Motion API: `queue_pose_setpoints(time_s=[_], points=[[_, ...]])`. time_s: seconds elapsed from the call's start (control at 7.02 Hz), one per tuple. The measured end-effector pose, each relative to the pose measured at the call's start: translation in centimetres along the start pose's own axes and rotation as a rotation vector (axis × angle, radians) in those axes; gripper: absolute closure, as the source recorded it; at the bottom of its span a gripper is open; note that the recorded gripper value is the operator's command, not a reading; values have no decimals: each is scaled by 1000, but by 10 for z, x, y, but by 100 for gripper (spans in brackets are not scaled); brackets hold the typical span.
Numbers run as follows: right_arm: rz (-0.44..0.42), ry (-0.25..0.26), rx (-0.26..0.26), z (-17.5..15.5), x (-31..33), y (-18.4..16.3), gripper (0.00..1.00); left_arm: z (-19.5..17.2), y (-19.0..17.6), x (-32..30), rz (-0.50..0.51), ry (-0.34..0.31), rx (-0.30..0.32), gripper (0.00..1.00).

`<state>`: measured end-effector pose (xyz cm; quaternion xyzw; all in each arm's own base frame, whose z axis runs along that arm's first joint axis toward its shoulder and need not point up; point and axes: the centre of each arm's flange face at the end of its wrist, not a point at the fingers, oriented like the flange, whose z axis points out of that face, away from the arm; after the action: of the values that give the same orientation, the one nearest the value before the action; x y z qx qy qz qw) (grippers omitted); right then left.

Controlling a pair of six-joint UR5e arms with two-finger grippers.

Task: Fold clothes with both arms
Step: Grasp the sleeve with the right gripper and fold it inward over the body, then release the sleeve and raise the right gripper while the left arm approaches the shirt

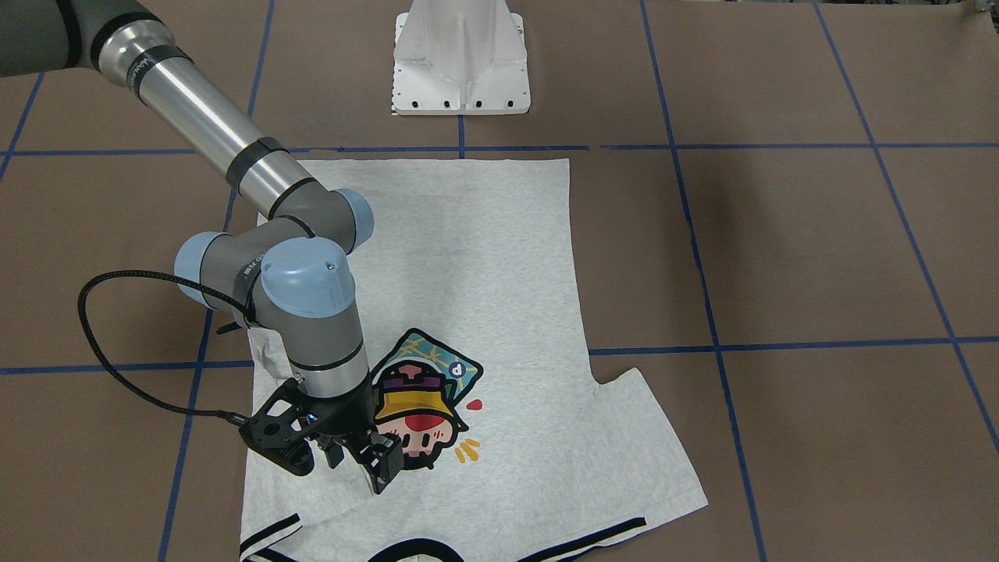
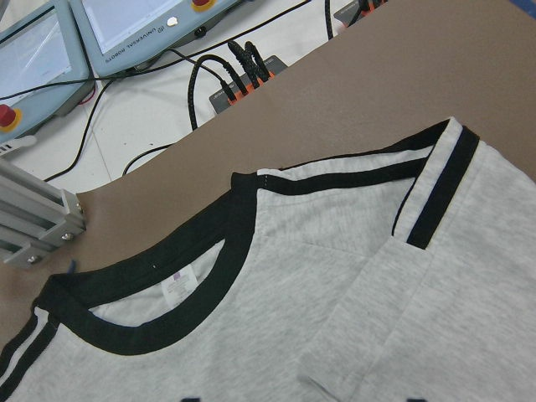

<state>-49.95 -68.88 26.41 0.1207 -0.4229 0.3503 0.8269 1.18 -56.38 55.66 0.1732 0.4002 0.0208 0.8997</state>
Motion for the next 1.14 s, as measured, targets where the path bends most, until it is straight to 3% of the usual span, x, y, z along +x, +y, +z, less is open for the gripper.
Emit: queue_pose_setpoints(time_s=[0.71,1.14], points=[[-80,-41,-197,-85,119,-54,0,115,-93,118,-142,74,-109,1],[-118,-36,-225,-100,180,-68,0,175,-117,230,-270,123,-45,6]])
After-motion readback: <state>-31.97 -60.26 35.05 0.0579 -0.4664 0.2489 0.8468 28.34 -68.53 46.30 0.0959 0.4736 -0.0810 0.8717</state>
